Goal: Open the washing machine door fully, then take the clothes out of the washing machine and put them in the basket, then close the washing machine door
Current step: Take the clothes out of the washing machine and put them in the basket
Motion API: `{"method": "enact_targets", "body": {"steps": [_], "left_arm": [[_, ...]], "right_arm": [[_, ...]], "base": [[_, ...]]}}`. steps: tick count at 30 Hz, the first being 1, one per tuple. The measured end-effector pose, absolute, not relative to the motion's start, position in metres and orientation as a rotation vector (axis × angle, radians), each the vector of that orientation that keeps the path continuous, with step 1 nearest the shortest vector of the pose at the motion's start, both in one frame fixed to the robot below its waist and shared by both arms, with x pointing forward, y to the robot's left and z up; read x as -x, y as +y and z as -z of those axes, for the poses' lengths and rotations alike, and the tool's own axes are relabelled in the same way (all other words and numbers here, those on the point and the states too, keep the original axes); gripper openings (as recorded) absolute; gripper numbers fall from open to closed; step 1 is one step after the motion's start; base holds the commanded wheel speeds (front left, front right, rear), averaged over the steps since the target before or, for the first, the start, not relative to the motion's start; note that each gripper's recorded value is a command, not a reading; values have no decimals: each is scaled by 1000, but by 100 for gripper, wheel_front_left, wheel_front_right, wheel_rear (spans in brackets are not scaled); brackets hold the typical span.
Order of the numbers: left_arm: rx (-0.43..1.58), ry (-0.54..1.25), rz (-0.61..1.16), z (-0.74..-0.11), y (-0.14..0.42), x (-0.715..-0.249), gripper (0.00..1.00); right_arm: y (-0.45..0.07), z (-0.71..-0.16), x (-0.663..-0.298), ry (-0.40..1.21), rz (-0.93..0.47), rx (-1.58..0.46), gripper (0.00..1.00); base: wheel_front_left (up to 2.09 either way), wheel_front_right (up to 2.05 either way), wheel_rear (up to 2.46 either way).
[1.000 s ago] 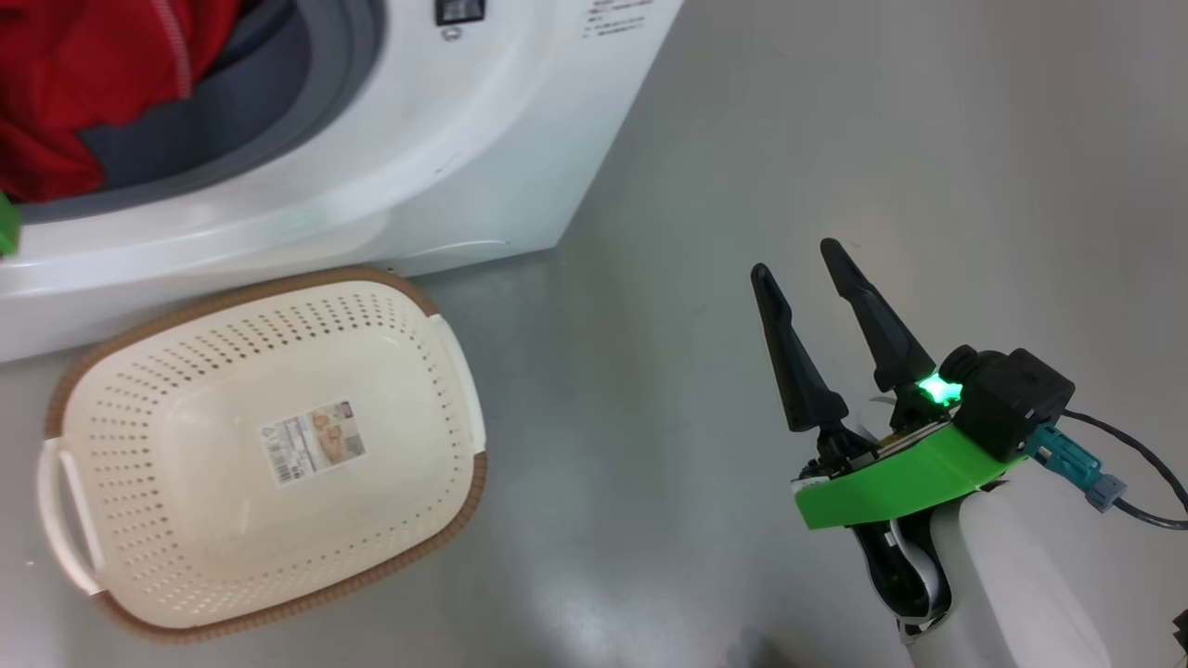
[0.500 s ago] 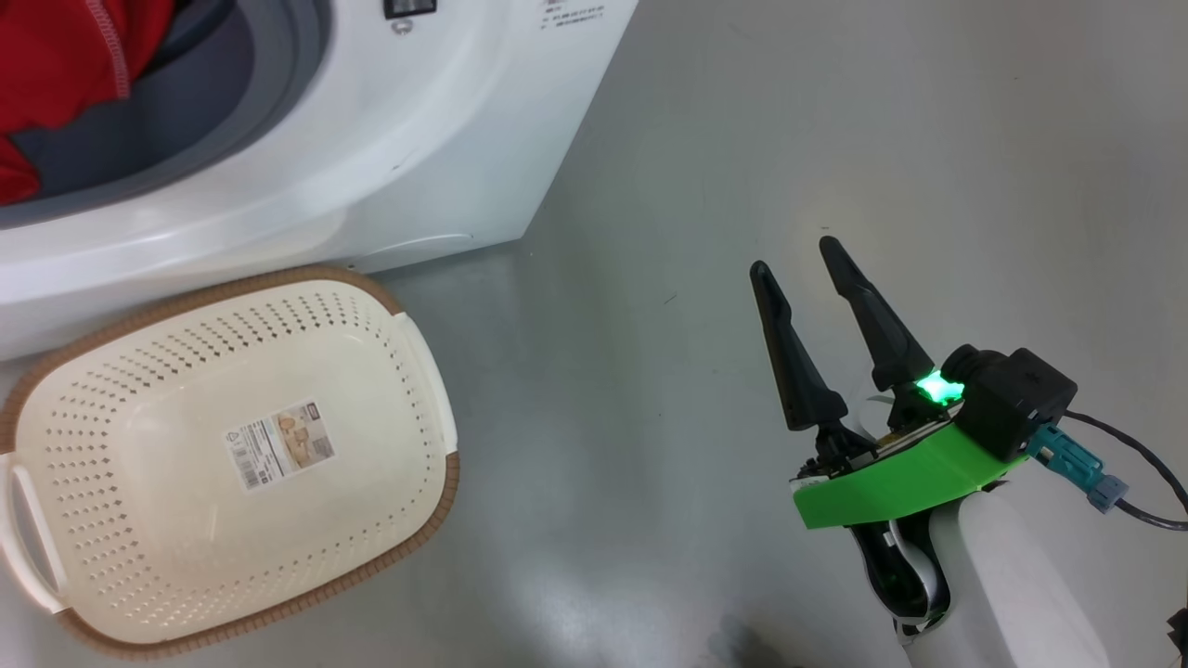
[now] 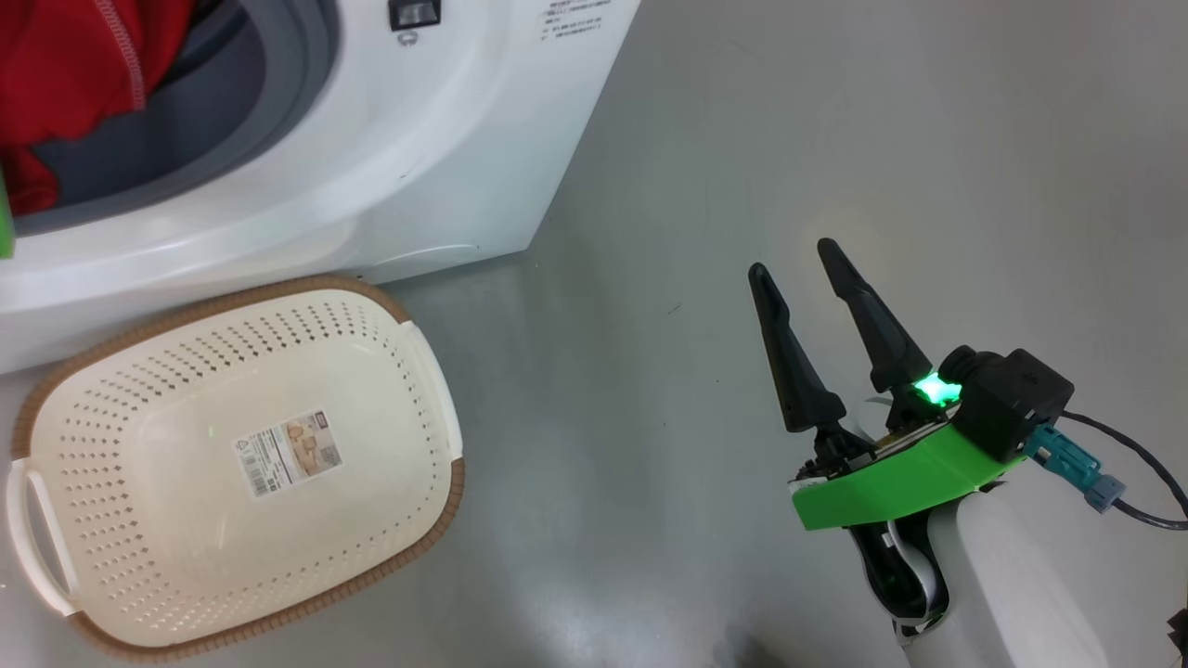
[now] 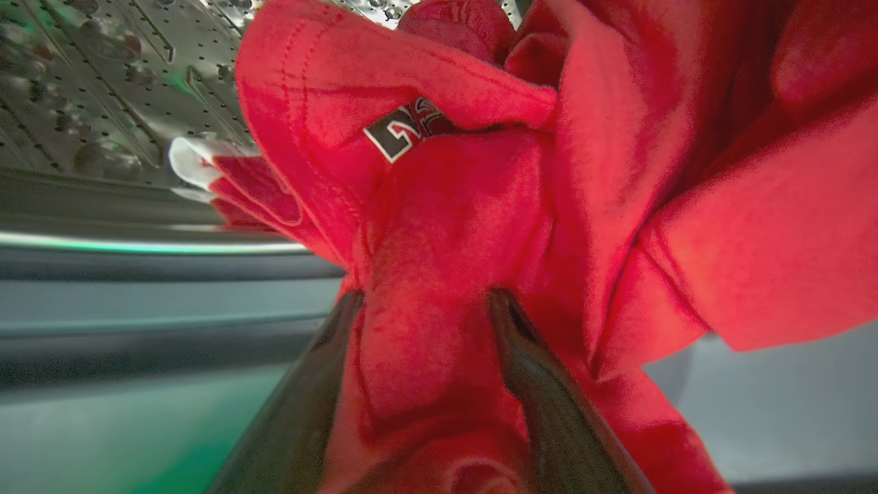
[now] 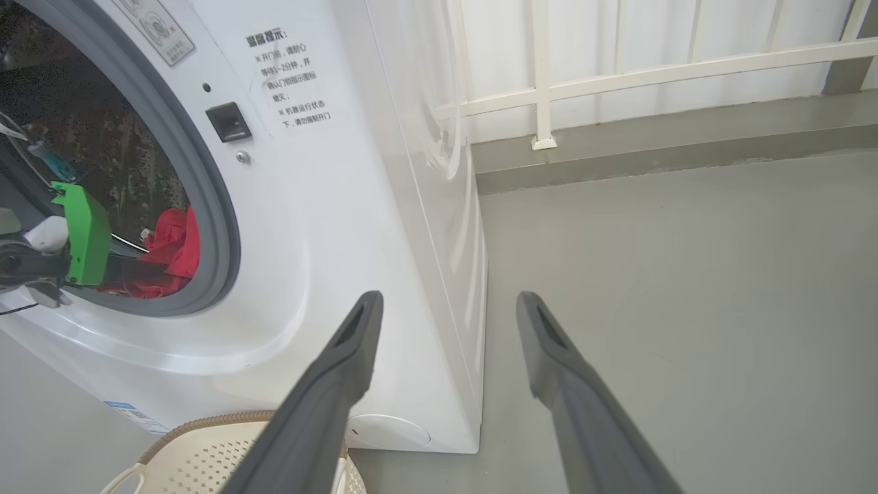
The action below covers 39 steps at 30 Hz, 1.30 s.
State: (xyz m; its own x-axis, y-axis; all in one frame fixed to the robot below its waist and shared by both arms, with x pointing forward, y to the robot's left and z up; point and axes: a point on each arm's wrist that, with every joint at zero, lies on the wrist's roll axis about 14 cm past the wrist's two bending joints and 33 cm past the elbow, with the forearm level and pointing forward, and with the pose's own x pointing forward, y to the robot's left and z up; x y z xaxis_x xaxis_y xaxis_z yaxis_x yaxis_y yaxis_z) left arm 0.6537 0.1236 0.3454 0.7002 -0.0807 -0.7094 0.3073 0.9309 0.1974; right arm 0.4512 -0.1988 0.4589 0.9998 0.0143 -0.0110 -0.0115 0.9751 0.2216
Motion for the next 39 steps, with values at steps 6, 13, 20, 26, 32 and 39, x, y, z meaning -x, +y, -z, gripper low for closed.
{"method": "enact_targets", "body": {"steps": [6,13,20,26,32,39], "left_arm": [[-340,838,222,-337,125,-643,0],[-350,813,240,-341,121,-643,0],[-329,770,270,-350,112,-638,0],[-302,727,302,-361,103,-633,0],[-257,649,337,-382,92,-629,0],[-181,558,348,-408,87,-619,0]], "right_arm": [[-199,-462,-450,7,-12,-231,100],[-200,-465,-449,0,-9,-230,100],[-198,-470,-448,-11,-16,-234,100],[-195,-475,-448,-22,-24,-240,100],[-189,-481,-447,-34,-43,-249,100],[-179,-489,-447,-51,-70,-253,100]], "base": [[0,0,0],[0,0,0],[0,0,0],[0,0,0],[0,0,0],[0,0,0]]}}
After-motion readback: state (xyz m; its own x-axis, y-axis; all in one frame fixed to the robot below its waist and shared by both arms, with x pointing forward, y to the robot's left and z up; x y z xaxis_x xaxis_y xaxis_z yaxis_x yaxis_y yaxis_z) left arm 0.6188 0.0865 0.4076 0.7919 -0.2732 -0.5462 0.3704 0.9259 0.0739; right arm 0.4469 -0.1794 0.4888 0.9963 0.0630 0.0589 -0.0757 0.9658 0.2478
